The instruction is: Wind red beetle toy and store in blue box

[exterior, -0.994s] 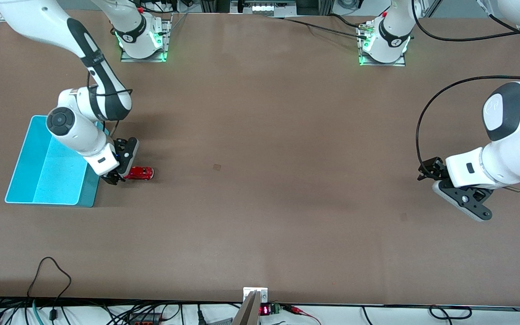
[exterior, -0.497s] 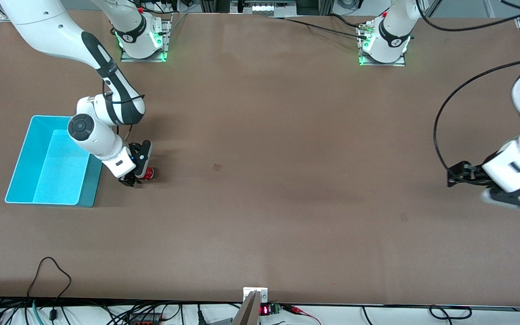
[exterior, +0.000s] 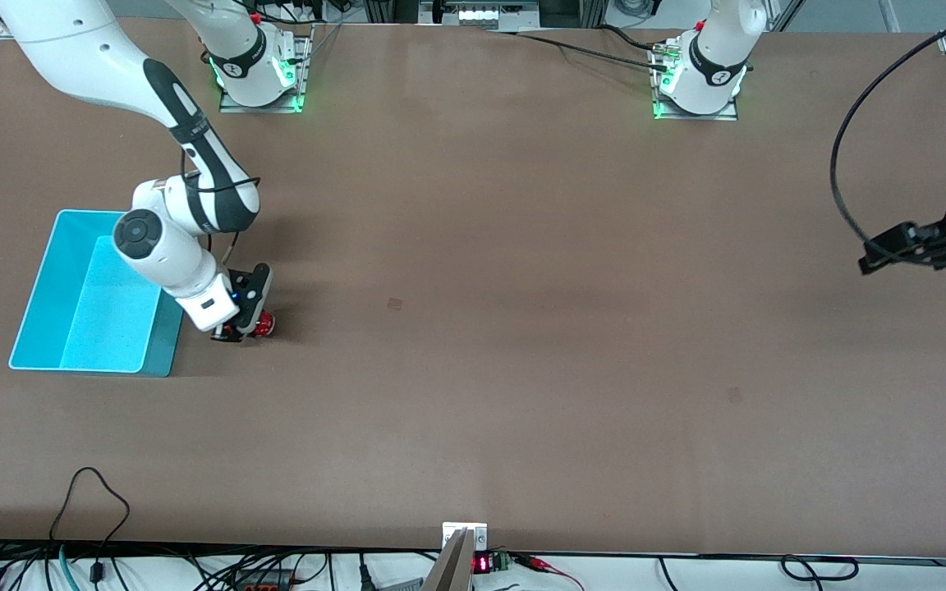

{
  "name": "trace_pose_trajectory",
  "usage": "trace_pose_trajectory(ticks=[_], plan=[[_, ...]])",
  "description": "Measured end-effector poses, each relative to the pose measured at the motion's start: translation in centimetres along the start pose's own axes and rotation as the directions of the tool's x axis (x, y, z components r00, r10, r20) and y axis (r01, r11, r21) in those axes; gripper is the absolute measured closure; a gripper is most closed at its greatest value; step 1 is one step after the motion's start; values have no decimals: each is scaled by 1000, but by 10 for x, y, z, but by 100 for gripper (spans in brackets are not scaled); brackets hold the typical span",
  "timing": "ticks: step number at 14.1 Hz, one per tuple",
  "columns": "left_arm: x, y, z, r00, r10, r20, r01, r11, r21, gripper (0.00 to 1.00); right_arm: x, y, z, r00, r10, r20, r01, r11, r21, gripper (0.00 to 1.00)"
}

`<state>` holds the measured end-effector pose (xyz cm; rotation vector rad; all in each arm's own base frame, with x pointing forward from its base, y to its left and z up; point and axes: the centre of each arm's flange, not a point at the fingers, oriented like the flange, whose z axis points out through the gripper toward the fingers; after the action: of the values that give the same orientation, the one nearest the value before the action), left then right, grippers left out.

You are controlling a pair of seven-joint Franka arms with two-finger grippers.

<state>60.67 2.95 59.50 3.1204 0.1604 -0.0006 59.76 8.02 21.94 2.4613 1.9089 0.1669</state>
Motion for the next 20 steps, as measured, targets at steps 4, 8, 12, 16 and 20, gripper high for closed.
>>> trace_pose_trajectory(ticks=[4, 8, 12, 16, 20], plan=[[-35, 3, 14, 1000, 5, 0, -5, 1000, -2, 0, -1, 30, -95, 944, 330, 4, -330, 944, -11, 51], [-54, 4, 15, 1000, 8, 12, -8, 1000, 1, 0, -111, 54, -132, 677, 734, 47, -732, 679, -61, 51], [-60, 4, 12, 1000, 13, 24, -13, 1000, 2, 0, -218, 53, -95, 329, 936, 125, -935, 342, -99, 51], [-62, 4, 13, 999, 25, 38, -25, 1000, 2, 0, -232, 44, -43, 137, 974, 180, -979, 161, -125, 51], [-62, 4, 14, 999, 28, 40, -28, 1000, 2, 0, -239, 41, -9, 114, 973, 201, -980, 143, -136, 36]])
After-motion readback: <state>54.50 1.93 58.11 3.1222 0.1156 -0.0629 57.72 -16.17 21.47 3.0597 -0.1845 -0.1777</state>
